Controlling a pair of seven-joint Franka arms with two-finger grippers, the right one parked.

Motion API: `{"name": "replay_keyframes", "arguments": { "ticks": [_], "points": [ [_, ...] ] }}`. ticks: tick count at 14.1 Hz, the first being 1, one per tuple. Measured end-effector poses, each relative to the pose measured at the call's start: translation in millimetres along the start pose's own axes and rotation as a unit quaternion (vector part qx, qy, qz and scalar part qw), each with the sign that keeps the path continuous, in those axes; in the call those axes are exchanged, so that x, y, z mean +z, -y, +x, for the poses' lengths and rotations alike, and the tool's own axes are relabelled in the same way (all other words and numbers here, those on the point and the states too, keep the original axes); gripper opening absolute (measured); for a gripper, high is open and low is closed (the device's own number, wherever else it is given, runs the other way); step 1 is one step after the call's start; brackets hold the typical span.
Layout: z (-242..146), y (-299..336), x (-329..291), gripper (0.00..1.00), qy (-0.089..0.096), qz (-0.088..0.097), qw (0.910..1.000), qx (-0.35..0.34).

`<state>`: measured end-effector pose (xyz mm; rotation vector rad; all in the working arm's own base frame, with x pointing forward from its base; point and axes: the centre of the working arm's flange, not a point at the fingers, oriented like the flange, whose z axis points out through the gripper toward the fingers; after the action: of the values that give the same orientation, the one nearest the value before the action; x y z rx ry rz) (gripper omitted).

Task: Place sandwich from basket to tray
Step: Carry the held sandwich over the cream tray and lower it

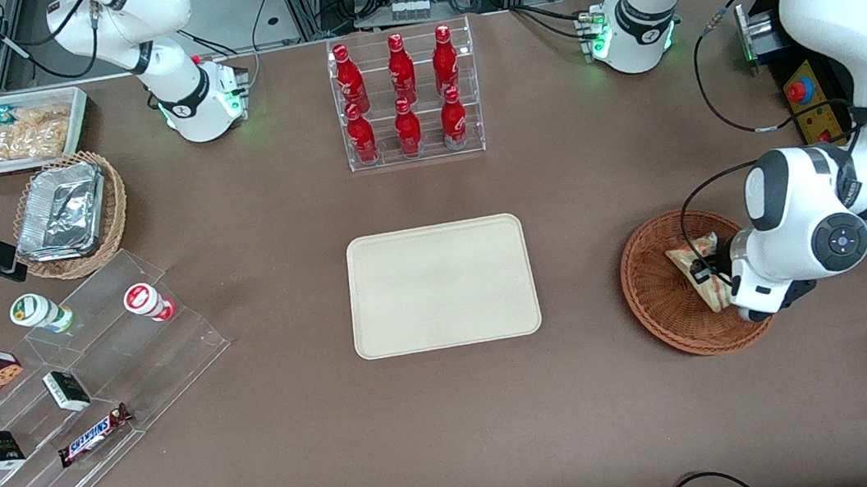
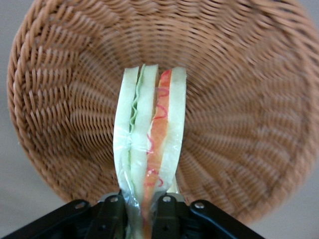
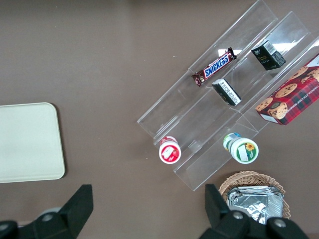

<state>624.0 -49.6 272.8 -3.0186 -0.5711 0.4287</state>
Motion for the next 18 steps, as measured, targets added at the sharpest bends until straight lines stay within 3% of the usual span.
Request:
{"name": "replay_keyframes", "arguments": {
  "ticks": [2,5,9,13,18],
  "points": [
    [-22,-34,-34,0.16,0.003,0.01,0.9995,0.031],
    [-65,-99,-74,0.15,-0.011,0.024,0.9961,0.084],
    [-126,-177,-78,0.15,-0.023,0.033,0.9886,0.145],
    [-173,-259,-45,0.15,-0.044,0.015,0.9878,0.148],
    [-197,-325,9,0.17,-0.036,0.001,0.9851,0.169]
  ]
}}
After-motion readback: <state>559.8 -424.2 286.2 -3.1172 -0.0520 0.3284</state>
